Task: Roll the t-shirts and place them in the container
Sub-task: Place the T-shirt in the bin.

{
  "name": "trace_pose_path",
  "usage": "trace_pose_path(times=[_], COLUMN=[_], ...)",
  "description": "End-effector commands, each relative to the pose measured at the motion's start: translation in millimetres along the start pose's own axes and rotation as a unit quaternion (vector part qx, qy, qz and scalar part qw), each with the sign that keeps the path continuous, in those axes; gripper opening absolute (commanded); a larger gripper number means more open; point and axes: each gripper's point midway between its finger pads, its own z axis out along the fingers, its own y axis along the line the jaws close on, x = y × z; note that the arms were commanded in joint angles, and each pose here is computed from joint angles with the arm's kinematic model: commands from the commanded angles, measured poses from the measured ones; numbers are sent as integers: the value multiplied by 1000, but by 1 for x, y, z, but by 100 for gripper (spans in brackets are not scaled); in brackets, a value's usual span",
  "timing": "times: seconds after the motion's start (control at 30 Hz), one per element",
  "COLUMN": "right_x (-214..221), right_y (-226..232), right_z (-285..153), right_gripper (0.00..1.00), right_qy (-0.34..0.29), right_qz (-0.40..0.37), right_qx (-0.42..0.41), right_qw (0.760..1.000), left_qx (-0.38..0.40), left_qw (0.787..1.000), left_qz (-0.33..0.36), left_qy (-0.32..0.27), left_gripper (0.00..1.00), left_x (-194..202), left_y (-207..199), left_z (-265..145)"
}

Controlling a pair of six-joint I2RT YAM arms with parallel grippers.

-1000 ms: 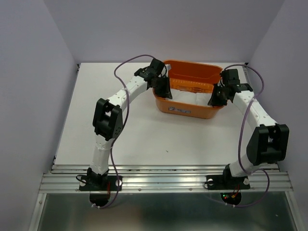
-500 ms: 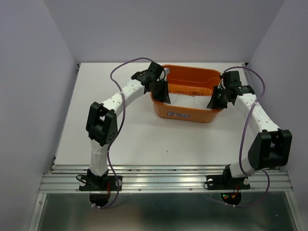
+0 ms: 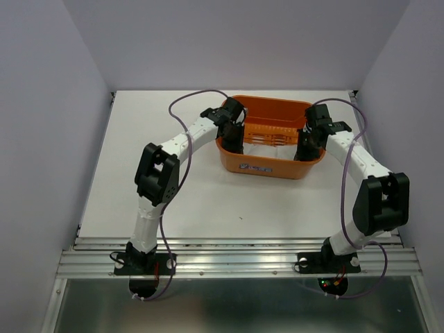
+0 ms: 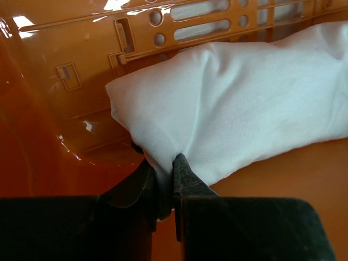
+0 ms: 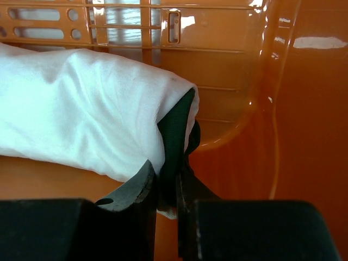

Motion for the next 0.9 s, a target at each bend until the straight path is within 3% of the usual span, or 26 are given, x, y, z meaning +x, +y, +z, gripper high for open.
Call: trace_pose_path(times=[0.0,0.23,0.27,0.3,0.37,0.4,0.43,0.47,0.5,0.53,0.63,0.87], right_x=[-1,10,9,10,12,11,11,10,8,7,0,-32], right_y=[-6,-12,-12,-12,-13,-14,-13,-13,-11,-11,-11,-8], right_z=[10,24,23,23,22,22,21,20,17,16,11,-14], right_gripper=[1,3,17,23,34,44,44,51,52,55,62,64], right_qy=[4,32,30,31,31,30,29,28,24,23,12,-42], right_qz=[-5,-15,-16,-17,-18,-18,-18,-18,-18,-18,-17,-10], right_qx=[23,35,35,35,37,38,37,36,33,31,34,41], right_qw=[1000,999,999,999,999,999,999,999,999,999,999,998], left_qx=[-32,-33,-33,-34,-40,-40,-40,-41,-41,-44,-47,-41], left_qw=[999,999,999,999,999,999,999,999,999,998,998,998], left_qz=[24,28,28,29,30,31,30,33,35,35,36,43], left_qy=[-7,-4,-1,0,7,7,6,8,6,5,-1,-29], left_gripper=[0,0,0,0,8,15,21,32,45,63,67,66], left_x=[-7,-7,-6,-7,-5,-5,-6,-5,-6,-7,-11,-28], left_y=[10,12,11,11,14,14,14,15,13,15,13,2], left_z=[-2,1,1,2,2,2,1,0,-1,-2,-9,-35])
